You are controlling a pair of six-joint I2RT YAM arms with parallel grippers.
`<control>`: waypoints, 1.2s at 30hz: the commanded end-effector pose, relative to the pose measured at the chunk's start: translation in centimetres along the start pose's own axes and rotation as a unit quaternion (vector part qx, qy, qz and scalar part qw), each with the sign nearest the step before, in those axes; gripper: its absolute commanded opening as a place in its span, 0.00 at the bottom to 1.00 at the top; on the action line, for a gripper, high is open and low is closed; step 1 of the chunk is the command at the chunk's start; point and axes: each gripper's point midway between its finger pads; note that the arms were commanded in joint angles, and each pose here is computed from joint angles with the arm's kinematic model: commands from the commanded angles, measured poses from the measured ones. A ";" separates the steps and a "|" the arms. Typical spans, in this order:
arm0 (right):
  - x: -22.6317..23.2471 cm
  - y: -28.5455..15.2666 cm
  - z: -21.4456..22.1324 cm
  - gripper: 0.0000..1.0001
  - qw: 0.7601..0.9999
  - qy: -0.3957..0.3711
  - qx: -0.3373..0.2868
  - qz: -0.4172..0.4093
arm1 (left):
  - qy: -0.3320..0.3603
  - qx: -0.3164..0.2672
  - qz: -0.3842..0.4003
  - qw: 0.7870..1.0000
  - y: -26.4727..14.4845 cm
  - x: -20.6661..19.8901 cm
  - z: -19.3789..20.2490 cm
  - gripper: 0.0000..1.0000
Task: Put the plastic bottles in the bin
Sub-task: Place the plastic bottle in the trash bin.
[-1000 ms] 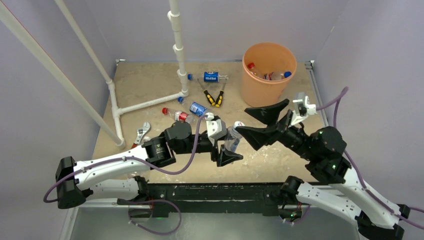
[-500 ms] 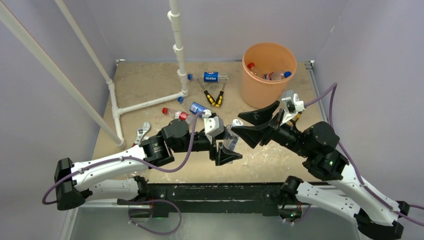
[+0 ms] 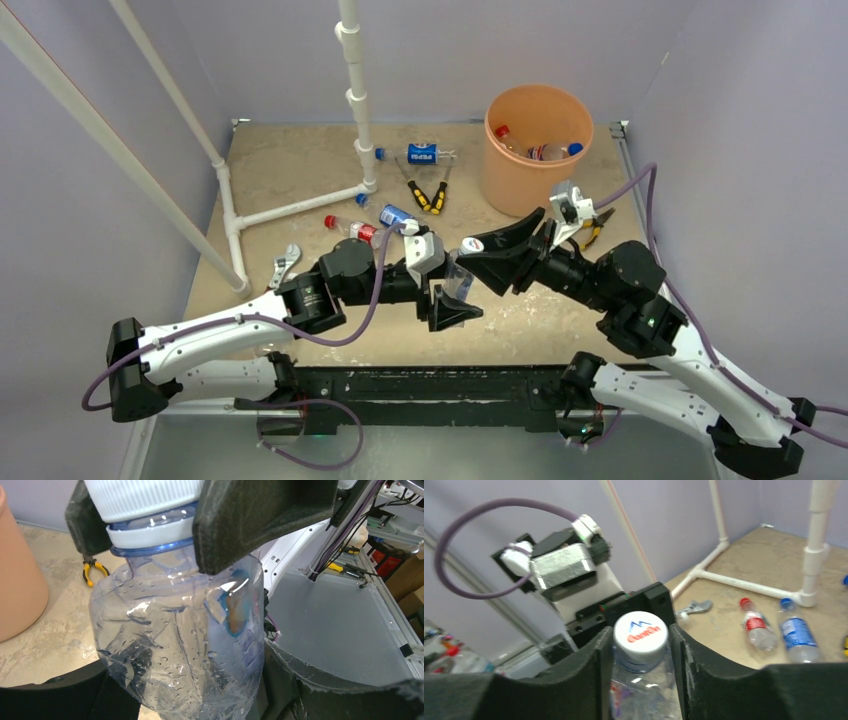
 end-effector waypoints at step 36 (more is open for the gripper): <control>-22.8 -8.0 -16.5 0.00 0.711 -0.155 -0.354 0.587 | -0.129 -0.146 -0.117 0.974 -9.1 2.4 1.6 0.99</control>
Point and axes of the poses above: each gripper's point midway between its finger pads, its own y axis out along the fingers, its own x axis along the line the jaws close on, z = x × y, and after that the axes turned 6 degrees about -y, right-handed
